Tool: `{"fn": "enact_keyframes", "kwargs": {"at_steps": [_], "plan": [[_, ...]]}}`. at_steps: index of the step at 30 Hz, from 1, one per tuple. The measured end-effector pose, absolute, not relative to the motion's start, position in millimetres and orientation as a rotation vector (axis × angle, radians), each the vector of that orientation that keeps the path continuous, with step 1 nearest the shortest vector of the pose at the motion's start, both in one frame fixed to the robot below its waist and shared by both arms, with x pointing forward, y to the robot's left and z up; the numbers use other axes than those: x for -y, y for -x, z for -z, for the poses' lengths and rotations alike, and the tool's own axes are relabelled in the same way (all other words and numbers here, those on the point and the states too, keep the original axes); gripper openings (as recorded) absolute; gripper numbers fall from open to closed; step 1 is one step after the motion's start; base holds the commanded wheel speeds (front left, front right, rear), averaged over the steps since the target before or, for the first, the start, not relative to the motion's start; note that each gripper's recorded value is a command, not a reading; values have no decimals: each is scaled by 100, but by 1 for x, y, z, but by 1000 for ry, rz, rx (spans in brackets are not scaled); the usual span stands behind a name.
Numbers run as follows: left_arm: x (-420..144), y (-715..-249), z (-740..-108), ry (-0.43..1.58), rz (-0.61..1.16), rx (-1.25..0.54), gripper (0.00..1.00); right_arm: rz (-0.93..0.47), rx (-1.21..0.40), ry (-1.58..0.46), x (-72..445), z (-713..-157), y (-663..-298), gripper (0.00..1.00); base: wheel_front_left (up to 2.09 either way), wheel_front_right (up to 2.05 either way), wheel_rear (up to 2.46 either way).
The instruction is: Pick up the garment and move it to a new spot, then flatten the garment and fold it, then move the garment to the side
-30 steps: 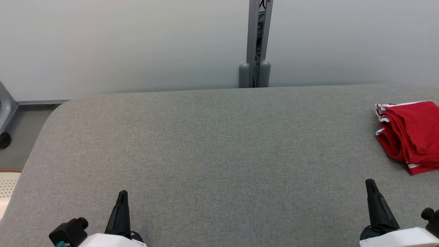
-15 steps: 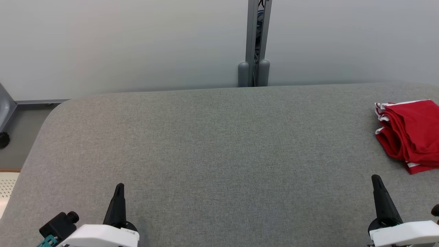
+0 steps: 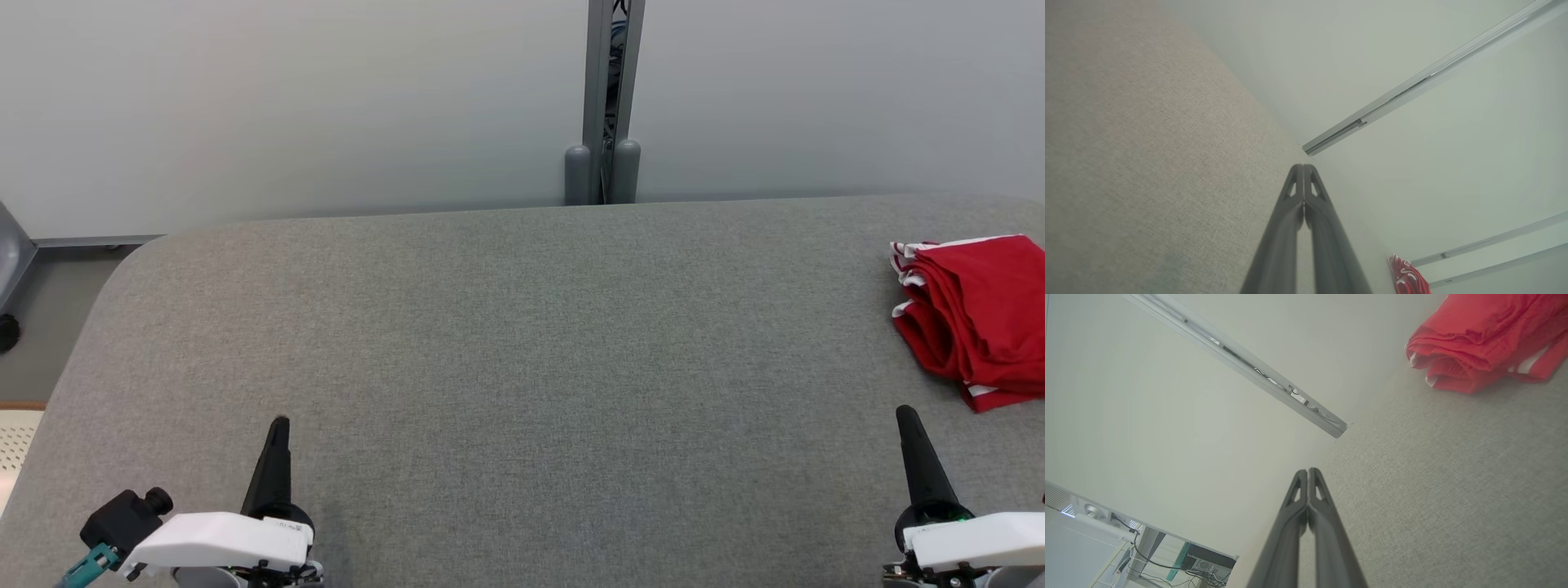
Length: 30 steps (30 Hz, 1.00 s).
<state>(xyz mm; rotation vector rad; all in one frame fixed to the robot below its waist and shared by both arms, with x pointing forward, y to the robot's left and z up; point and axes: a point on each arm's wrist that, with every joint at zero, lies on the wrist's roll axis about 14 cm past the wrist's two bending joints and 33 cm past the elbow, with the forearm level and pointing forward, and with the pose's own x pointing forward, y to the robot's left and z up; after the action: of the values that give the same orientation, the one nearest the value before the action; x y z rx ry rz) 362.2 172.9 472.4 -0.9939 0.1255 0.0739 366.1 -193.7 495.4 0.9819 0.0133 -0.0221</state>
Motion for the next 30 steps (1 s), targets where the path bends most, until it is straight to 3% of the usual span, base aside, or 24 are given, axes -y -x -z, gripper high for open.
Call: {"fn": "enact_keyframes", "kwargs": {"at_steps": [30], "plan": [[-174, -383, -487, 1291, -36, -100, 0, 46, -2, -1281, 208, -500, -378, 0, 0, 0, 0]]}}
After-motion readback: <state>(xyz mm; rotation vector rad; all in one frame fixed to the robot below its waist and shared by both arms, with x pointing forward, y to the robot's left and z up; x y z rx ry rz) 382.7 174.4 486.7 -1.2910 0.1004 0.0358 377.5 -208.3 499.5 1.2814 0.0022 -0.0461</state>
